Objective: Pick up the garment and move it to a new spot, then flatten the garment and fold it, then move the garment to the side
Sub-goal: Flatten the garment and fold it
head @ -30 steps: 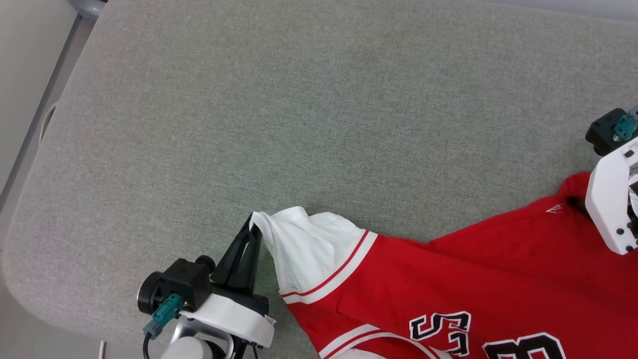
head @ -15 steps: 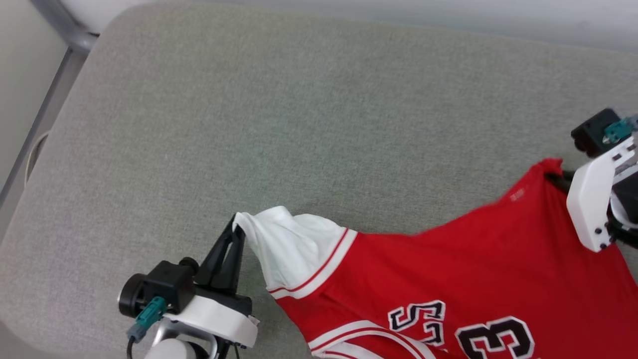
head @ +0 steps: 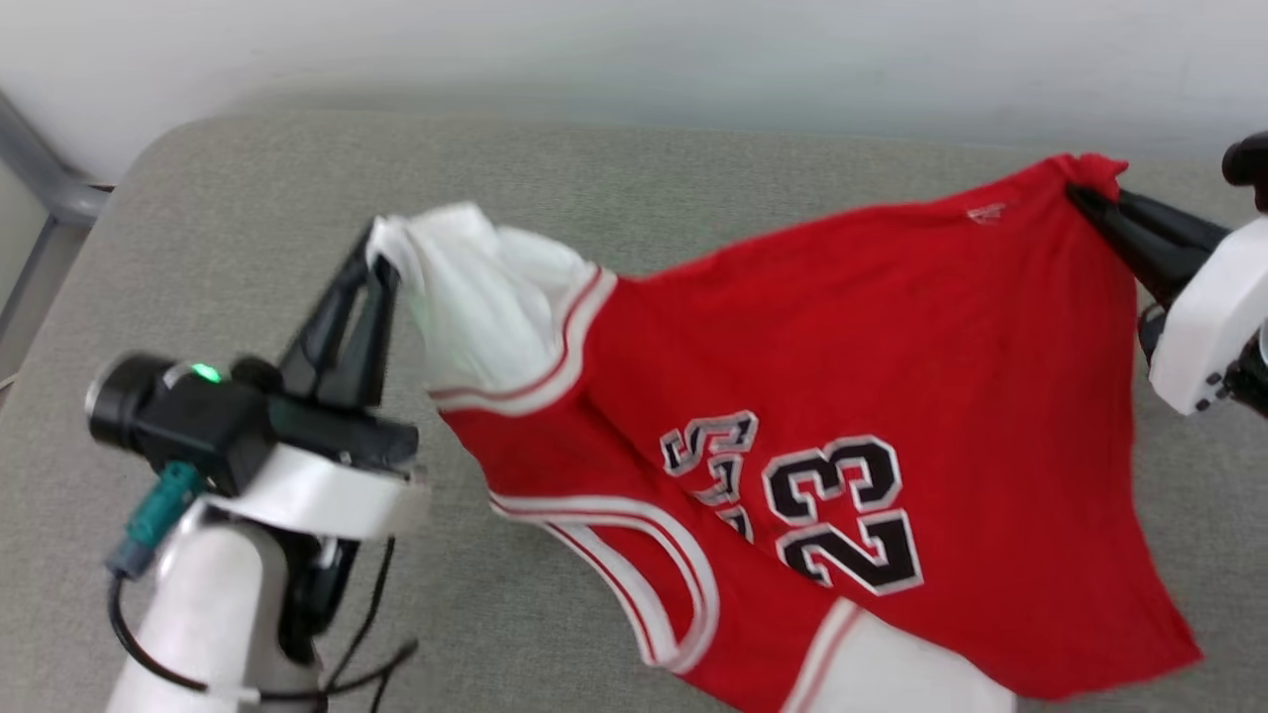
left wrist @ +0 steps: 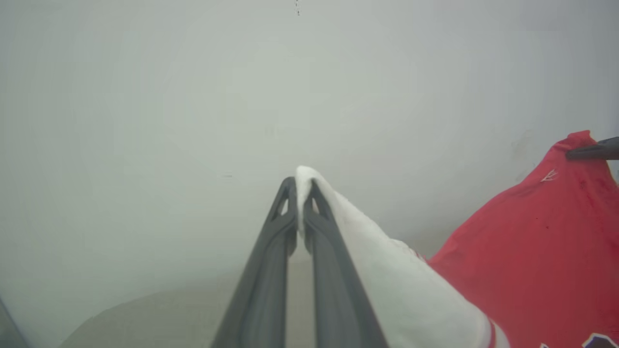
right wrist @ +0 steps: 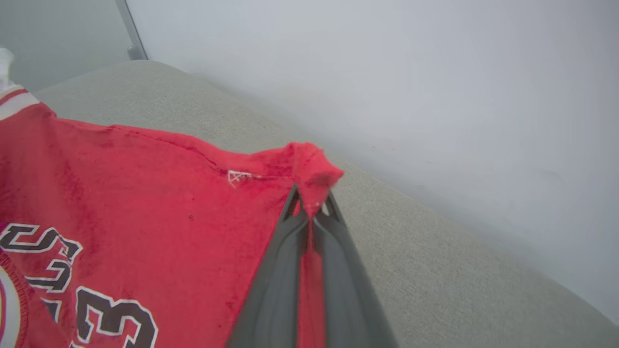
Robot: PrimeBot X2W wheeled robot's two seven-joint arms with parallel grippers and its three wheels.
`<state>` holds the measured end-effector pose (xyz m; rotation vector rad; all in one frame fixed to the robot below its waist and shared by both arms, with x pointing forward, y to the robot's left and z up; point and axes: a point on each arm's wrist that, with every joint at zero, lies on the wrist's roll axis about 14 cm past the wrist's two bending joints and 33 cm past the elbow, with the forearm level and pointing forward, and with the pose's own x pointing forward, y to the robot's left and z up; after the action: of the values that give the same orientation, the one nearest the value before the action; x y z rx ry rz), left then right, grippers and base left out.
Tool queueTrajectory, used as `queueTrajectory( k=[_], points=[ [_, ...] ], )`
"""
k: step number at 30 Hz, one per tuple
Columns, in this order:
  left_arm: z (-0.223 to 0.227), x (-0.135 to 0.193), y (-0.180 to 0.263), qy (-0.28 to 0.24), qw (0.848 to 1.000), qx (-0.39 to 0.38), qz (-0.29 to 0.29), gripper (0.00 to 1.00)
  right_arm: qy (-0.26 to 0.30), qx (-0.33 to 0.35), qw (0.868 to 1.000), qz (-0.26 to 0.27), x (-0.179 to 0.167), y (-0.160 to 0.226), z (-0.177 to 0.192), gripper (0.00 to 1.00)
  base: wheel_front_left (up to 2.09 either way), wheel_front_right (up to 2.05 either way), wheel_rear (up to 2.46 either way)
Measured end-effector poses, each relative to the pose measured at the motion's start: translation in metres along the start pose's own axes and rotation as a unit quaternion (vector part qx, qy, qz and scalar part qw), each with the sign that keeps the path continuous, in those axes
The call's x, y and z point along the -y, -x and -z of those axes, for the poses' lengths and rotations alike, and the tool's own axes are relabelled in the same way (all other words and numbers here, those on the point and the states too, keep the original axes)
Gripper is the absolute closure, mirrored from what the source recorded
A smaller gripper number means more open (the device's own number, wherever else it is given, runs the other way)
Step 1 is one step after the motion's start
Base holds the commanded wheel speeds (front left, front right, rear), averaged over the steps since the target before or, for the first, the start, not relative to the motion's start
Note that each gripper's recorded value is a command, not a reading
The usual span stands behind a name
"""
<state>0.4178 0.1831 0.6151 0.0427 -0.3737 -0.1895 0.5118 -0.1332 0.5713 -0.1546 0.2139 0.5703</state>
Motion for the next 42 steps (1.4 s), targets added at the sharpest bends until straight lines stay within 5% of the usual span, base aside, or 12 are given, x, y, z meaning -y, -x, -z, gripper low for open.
queueTrajectory(
  k=[18, 32, 36, 42],
  points=[
    [-0.108, 0.008, -0.184, -0.11, 0.976, 0.158, 0.103, 1.0, 0.069, 0.192, 0.973, 0.107, 0.081, -0.045, -0.14, 1.0, 0.0, 0.0, 0.0],
    [-0.154, -0.001, -0.294, -0.151, 0.956, 0.231, 0.098, 1.0, 0.103, 0.295, 0.93, 0.193, 0.148, -0.076, -0.228, 1.0, 0.0, 0.0, 0.0],
    [-0.16, -0.007, -0.307, -0.145, 0.955, 0.243, 0.09, 1.0, 0.108, 0.299, 0.926, 0.204, 0.157, -0.085, -0.233, 1.0, 0.0, 0.0, 0.0],
    [-0.102, -0.009, -0.324, -0.14, 0.966, 0.195, 0.099, 1.0, 0.103, 0.245, 0.943, 0.198, 0.166, -0.128, -0.185, 1.0, 0.0, 0.0, 0.0]
  ],
)
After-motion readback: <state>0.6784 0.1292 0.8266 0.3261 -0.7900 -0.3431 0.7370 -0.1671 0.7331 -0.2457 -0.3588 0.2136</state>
